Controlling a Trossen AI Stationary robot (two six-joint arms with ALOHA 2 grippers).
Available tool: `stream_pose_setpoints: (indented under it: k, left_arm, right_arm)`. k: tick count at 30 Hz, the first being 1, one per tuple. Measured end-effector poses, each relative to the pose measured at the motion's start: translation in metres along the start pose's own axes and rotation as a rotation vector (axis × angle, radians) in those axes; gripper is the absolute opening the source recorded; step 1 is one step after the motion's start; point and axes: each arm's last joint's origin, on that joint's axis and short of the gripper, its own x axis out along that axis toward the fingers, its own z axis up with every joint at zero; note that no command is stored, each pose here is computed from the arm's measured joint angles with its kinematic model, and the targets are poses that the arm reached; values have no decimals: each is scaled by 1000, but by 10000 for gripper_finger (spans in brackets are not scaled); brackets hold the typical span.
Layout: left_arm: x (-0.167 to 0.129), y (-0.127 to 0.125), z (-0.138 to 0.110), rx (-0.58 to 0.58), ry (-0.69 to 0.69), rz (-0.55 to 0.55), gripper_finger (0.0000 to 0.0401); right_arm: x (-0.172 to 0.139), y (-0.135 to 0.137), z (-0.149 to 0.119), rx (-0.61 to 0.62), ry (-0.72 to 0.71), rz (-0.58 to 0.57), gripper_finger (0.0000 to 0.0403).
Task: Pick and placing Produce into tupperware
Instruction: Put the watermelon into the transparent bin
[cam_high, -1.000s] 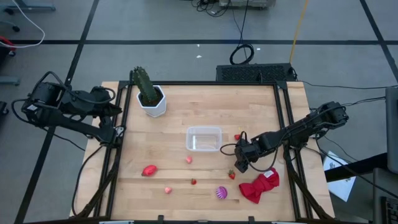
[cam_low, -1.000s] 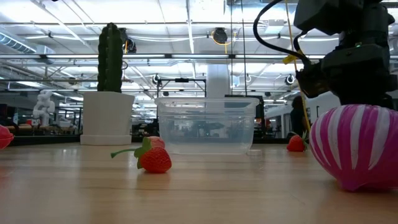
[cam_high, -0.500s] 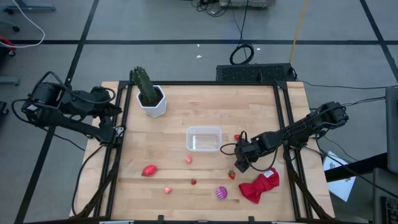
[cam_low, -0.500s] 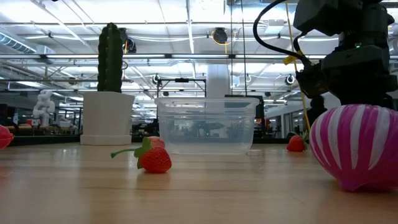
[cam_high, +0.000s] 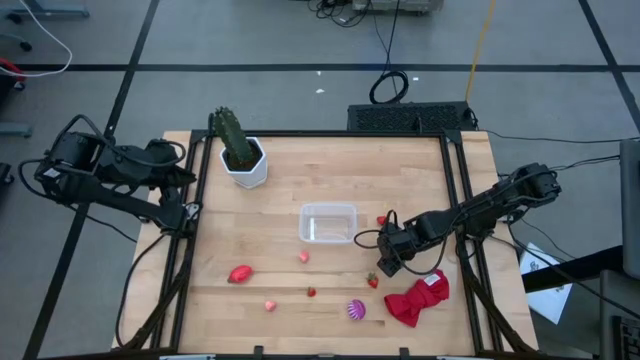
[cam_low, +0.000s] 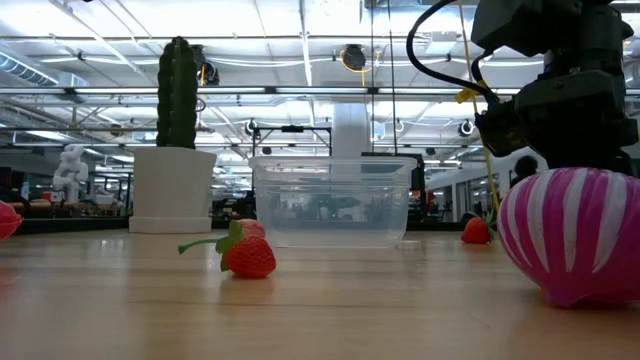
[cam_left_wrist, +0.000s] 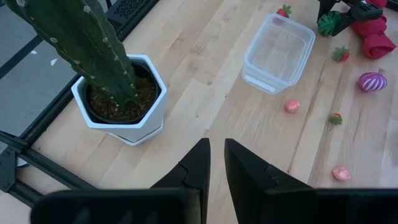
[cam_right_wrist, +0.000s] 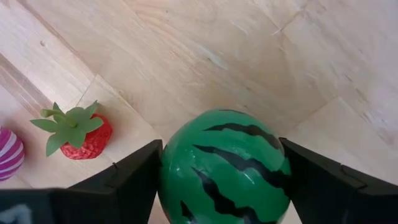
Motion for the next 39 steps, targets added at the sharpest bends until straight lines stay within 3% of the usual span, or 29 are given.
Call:
stream_pose_setpoints:
  k: [7,14,28,39]
  left_arm:
    - [0,0,0,0,0,0,51]
    - [0,0,0,0,0,0,51]
    - [8,-7,6,16,28,18,51]
    - [12,-10,9,26,48,28,51]
  right_arm:
    - [-2,1,0,9,-4,16,286]
    - [-20,2,2,37,-43,108,286]
    - [-62,23,34,-42,-345,550,286]
    - [-76,22,58,-87,-507,652,286]
